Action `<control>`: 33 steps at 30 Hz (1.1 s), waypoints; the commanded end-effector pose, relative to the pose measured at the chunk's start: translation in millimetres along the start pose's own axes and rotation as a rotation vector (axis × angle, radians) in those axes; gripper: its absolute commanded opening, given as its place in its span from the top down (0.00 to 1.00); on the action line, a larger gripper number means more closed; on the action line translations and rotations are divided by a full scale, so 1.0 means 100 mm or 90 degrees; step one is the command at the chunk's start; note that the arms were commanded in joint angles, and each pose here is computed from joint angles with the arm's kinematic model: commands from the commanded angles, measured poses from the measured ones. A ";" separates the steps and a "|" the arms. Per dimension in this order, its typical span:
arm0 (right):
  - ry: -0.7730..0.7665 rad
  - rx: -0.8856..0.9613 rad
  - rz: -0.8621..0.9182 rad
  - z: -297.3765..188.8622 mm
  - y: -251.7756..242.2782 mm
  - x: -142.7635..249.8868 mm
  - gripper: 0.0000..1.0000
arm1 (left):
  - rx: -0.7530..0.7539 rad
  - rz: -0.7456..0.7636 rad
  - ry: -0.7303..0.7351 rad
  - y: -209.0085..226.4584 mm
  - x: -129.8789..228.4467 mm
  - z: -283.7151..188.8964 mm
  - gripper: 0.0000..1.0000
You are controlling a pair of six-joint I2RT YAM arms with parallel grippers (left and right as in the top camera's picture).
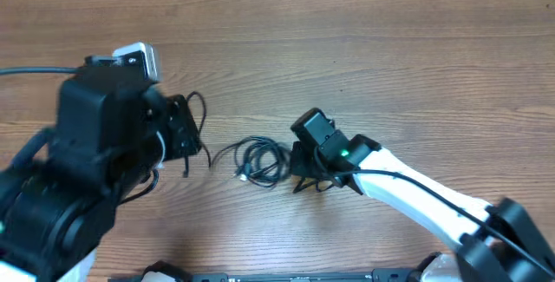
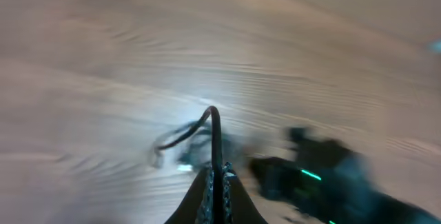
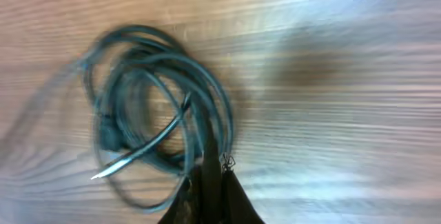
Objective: Untangle cables
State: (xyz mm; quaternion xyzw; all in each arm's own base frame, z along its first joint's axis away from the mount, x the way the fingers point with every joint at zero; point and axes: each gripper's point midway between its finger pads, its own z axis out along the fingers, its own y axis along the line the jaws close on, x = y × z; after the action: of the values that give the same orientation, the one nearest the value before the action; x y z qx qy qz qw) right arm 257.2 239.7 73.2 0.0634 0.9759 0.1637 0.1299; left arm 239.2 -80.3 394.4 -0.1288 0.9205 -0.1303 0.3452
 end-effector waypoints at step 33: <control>-0.616 0.091 0.000 -3.10 -0.30 -1.20 0.96 | -0.313 0.018 0.175 0.39 0.20 1.21 0.96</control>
State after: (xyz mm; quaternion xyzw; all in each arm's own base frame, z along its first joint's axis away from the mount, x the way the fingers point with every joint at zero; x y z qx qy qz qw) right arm 279.5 116.6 359.0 0.1105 0.8314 0.0966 0.5359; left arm 296.8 -69.8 295.6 -0.1748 0.9625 0.0645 0.1974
